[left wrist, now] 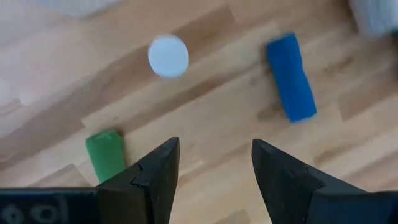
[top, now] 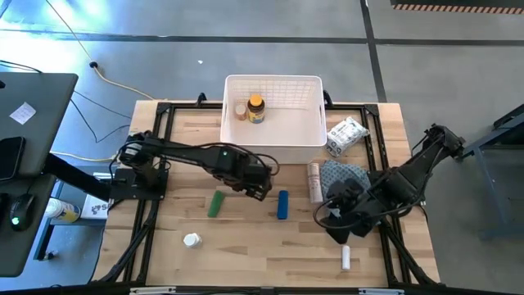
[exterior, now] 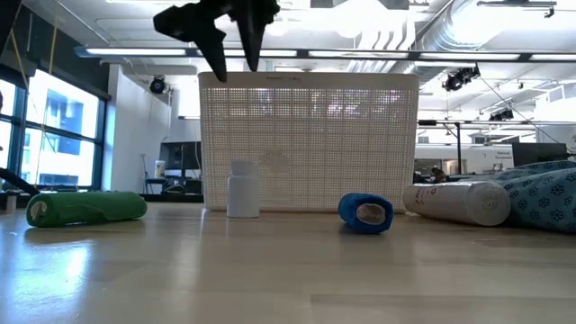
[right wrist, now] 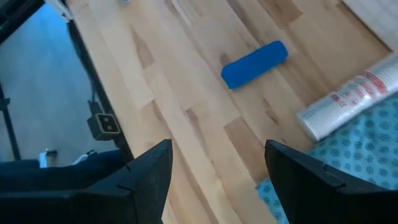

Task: Pick & place medical supplies in basket/bin
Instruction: Put the white medicine bottle into the white bin

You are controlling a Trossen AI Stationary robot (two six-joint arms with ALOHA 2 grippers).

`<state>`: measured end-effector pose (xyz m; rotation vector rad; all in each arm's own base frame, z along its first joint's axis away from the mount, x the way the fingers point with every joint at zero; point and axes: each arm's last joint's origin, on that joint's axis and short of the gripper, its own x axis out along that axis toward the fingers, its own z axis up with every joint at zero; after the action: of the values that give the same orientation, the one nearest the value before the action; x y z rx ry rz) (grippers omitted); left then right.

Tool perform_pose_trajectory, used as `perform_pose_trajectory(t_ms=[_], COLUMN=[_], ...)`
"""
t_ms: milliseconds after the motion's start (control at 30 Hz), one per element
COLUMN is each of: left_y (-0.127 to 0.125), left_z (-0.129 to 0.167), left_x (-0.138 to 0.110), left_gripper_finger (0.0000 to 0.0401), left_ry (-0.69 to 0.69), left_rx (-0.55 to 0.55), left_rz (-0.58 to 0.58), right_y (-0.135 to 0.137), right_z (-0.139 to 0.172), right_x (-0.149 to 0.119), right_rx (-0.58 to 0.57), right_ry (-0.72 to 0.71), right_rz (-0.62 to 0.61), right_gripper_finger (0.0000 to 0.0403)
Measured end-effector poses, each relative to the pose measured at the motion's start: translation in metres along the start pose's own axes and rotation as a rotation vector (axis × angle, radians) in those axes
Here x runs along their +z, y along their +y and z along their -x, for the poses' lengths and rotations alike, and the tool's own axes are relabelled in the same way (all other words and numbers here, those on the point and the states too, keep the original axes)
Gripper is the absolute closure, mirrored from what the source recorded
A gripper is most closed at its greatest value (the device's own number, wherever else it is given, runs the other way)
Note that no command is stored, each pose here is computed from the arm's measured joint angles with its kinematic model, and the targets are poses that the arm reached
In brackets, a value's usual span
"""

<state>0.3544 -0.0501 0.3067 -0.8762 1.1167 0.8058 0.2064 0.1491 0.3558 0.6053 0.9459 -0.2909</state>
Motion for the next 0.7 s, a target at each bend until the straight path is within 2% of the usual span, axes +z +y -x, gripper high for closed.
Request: perform_pose_trajectory(t_ms=[167, 367, 700], left_y=[0.0005, -0.0037, -0.0092], left_z=[-0.0025, -0.002, -0.0016], left_x=[-0.0011, -0.0005, -0.0002], left_gripper_finger=[0.0169, 0.0169, 0.0169], left_ry=[-0.047, -0.025, 0.004], left_rx=[0.037, -0.017, -0.083], left_rz=[0.038, 0.04, 0.027], right_y=[0.0, -0.0003, 0.0065], right_z=[0.0, -0.0012, 0.0011], right_x=[0.0, 0.0035, 0.0065], right_rx=[0.001, 0.007, 0.028], right_ry=[0.005, -0.001, -0.185], right_rz=[-0.039, -0.06, -0.121], right_gripper_finger=[0.0157, 0.0157, 0.0157])
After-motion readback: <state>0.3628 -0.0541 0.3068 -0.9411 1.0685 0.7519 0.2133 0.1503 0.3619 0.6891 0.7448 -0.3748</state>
